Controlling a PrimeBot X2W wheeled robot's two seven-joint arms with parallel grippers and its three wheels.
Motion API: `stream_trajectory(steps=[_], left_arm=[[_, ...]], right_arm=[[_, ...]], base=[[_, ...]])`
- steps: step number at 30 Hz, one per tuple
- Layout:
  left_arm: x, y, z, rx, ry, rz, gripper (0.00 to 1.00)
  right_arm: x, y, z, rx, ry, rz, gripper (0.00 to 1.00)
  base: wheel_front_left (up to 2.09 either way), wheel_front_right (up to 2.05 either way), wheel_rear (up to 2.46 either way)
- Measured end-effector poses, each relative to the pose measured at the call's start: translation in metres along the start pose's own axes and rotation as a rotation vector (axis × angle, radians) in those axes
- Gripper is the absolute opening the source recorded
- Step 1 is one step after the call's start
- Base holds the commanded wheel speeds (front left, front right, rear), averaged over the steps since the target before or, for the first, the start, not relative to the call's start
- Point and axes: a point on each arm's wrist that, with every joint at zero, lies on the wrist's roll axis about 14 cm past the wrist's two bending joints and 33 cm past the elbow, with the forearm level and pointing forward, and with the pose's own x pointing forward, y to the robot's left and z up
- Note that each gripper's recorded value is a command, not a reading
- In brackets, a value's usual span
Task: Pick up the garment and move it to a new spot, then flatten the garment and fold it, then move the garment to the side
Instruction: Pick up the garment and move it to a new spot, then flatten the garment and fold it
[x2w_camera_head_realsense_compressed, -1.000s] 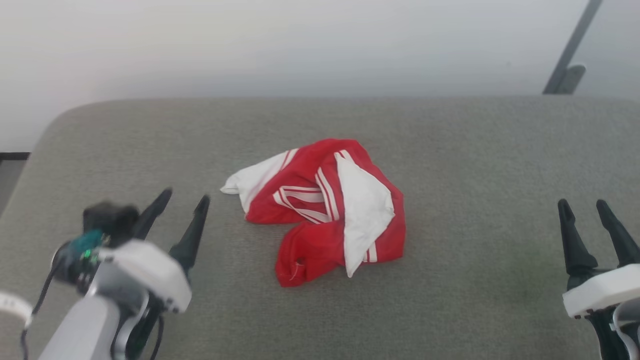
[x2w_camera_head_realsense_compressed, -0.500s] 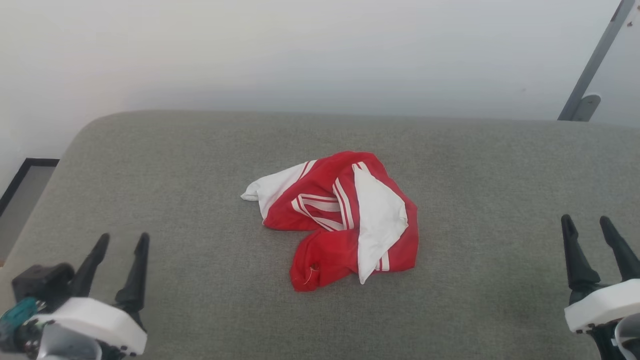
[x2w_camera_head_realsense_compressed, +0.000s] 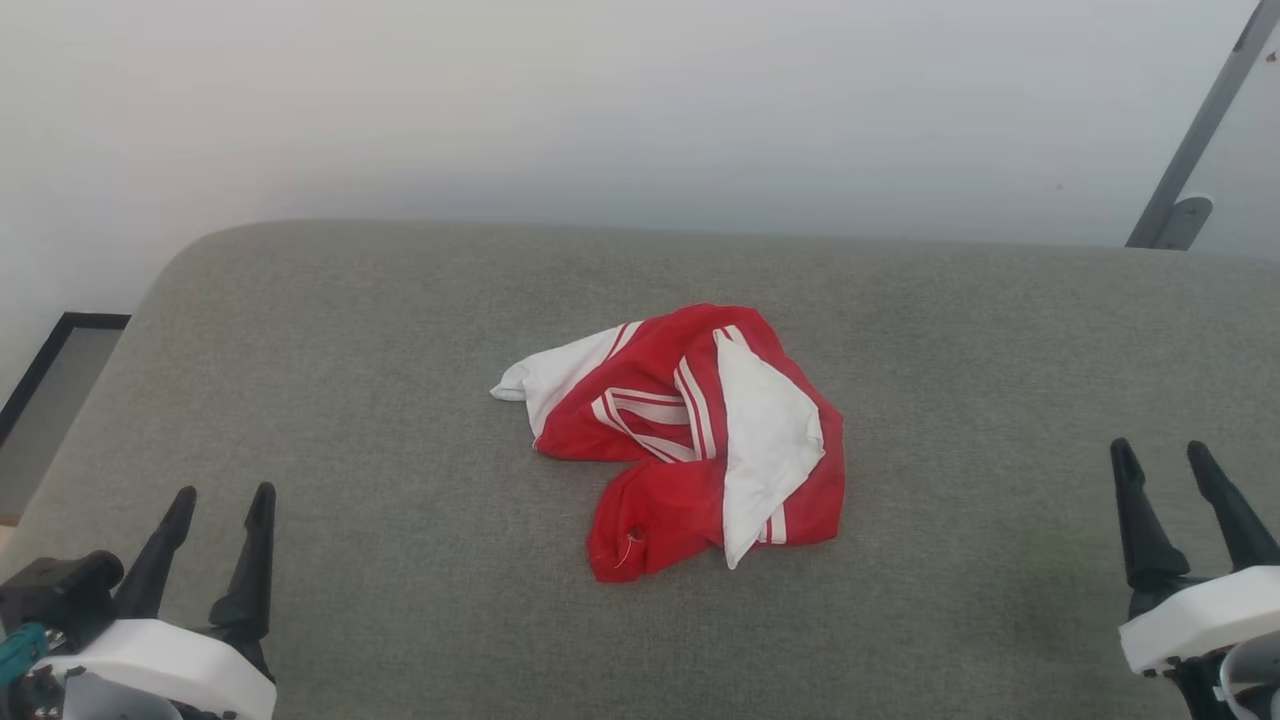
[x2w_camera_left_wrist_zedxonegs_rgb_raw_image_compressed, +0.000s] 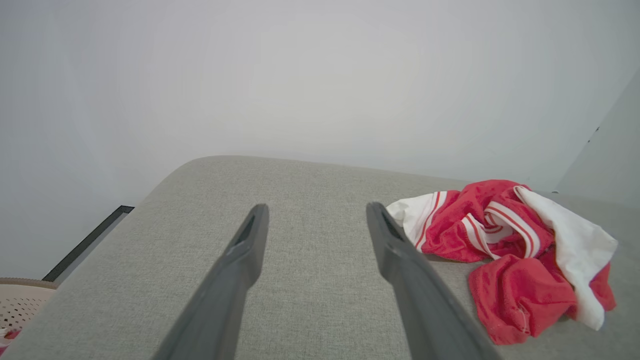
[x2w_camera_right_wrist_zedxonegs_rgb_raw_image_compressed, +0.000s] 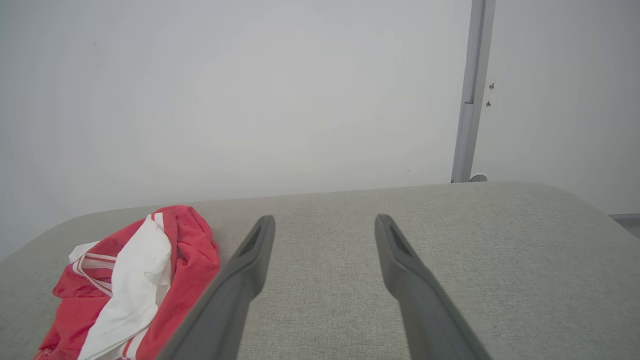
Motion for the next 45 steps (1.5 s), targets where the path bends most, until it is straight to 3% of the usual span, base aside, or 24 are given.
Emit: stream_trajectory(steps=[9,17,24,35,36,37,45], left_arm=[[-0.002,-0.003,-0.006,-0.011,0.017,0.010,1.00],[0.000,-0.010,-0.010,-0.029,0.027,0.011,1.00],[-0.002,-0.002,-0.019,-0.025,0.053,0.041,1.00],[-0.006,0.007,-0.035,-0.044,0.078,0.095,1.00],[-0.007,0.008,-0.036,-0.044,0.078,0.102,1.00],[-0.008,0.009,-0.037,-0.044,0.081,0.108,1.00],[-0.007,0.018,-0.037,-0.042,0.064,0.144,1.00]], right_arm=[[0.014,0.027,-0.017,0.027,0.059,0.077,1.00],[0.046,0.086,-0.037,0.029,0.155,0.260,1.00],[0.063,0.132,-0.075,-0.004,0.324,0.417,1.00],[0.070,0.150,-0.133,-0.116,0.591,0.510,1.00],[0.070,0.151,-0.136,-0.124,0.606,0.516,0.56],[0.071,0.152,-0.138,-0.132,0.614,0.522,0.01],[0.073,0.155,-0.137,-0.150,0.633,0.538,0.00]], base=[[0.00,0.00,0.00],[0.00,0.00,0.00],[0.00,0.00,0.00],[0.00,0.00,0.00],[0.00,0.00,0.00],[0.00,0.00,0.00],[0.00,0.00,0.00]])
